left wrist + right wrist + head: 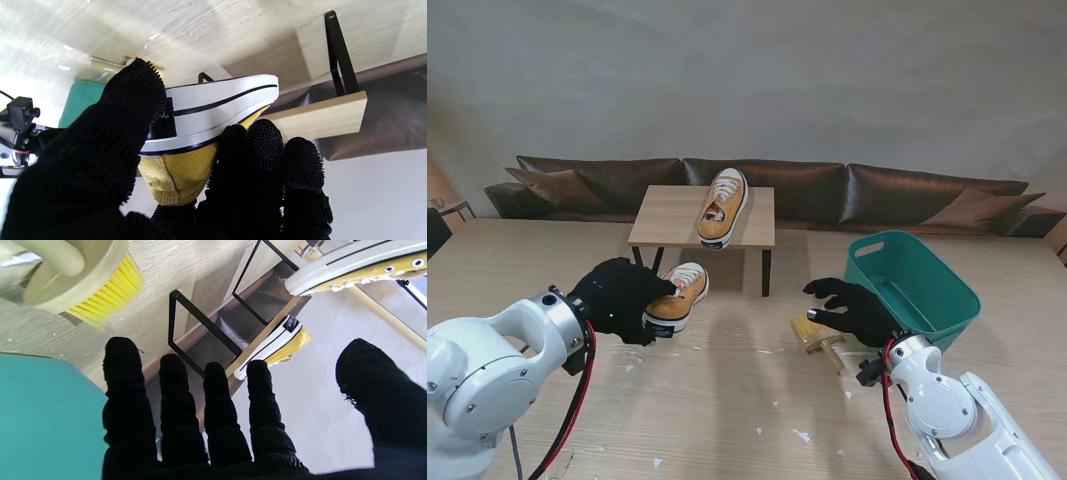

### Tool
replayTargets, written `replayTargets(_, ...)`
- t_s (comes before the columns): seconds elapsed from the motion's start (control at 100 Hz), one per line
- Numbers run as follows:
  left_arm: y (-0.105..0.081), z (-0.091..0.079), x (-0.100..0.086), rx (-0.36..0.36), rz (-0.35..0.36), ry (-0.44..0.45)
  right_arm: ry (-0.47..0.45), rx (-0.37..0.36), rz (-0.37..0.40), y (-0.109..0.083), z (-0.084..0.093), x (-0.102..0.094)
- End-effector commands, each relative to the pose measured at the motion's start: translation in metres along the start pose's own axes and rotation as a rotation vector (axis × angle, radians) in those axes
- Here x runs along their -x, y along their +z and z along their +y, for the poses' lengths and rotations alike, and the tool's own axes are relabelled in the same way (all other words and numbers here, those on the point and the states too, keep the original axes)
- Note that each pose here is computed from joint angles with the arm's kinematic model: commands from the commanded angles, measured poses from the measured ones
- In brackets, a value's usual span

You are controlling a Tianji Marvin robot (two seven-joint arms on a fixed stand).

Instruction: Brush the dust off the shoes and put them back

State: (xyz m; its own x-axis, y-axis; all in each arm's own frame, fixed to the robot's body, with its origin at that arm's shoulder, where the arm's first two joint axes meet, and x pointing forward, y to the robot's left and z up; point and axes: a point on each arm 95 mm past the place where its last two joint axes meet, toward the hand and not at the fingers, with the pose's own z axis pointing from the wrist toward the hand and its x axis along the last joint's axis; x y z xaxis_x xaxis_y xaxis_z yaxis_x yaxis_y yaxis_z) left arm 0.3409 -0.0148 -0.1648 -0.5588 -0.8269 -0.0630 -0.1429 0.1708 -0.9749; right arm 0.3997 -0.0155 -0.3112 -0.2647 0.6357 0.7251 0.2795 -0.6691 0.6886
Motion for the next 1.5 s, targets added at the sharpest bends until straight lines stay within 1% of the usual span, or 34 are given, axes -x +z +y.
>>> replayTargets(0.0, 0.006, 0.016, 0.003, 0.038, -0.004, -0.021, 0.006, -0.019, -0.004, -0.001, -0.005, 0.0)
replayTargets(0.07, 0.012, 0.027, 0.005, 0.054, -0.005, -0.008, 0.007, -0.019, -0.005, -0.001, -0.005, 0.0)
replayTargets(0.18, 0.018, 0.039, 0.009, 0.101, -0.009, 0.028, 0.009, -0.02, -0.006, 0.0, -0.005, 0.001)
replayTargets(0.25, 0.022, 0.046, 0.012, 0.111, -0.011, 0.039, 0.009, -0.021, -0.007, 0.0, -0.006, 0.001)
replayTargets(0.31, 0.026, 0.053, 0.014, 0.107, -0.015, 0.032, 0.01, -0.019, -0.008, 0.0, -0.006, 0.001)
replayTargets(0.41, 0.033, 0.066, 0.017, 0.103, -0.026, 0.001, 0.011, -0.017, -0.012, 0.001, -0.006, 0.002)
replayTargets(0.56, 0.045, 0.09, 0.019, 0.098, -0.057, -0.071, 0.011, -0.018, -0.018, -0.001, -0.002, 0.002)
replayTargets(0.64, 0.052, 0.103, 0.019, 0.092, -0.08, -0.141, 0.012, -0.017, -0.018, -0.001, -0.002, 0.002)
replayTargets(0.69, 0.056, 0.109, 0.019, 0.09, -0.089, -0.172, 0.013, -0.017, -0.019, -0.001, -0.002, 0.002)
replayTargets(0.78, 0.06, 0.118, 0.018, 0.101, -0.098, -0.192, 0.015, -0.02, -0.022, -0.001, -0.002, 0.003)
replayTargets(0.87, 0.062, 0.126, 0.016, 0.128, -0.109, -0.205, 0.019, -0.022, -0.027, 0.0, -0.002, 0.004)
replayTargets(1.05, 0.063, 0.146, 0.009, 0.176, -0.155, -0.254, 0.023, -0.023, -0.029, 0.001, -0.003, 0.004)
replayTargets(1.23, 0.059, 0.166, -0.002, 0.234, -0.194, -0.283, 0.03, -0.028, -0.033, 0.001, -0.005, 0.005)
replayTargets(1.4, 0.051, 0.178, -0.011, 0.294, -0.219, -0.281, 0.04, -0.03, -0.038, 0.001, -0.006, 0.005)
replayTargets(1.49, 0.047, 0.183, -0.014, 0.314, -0.231, -0.275, 0.041, -0.032, -0.039, 0.001, -0.006, 0.005)
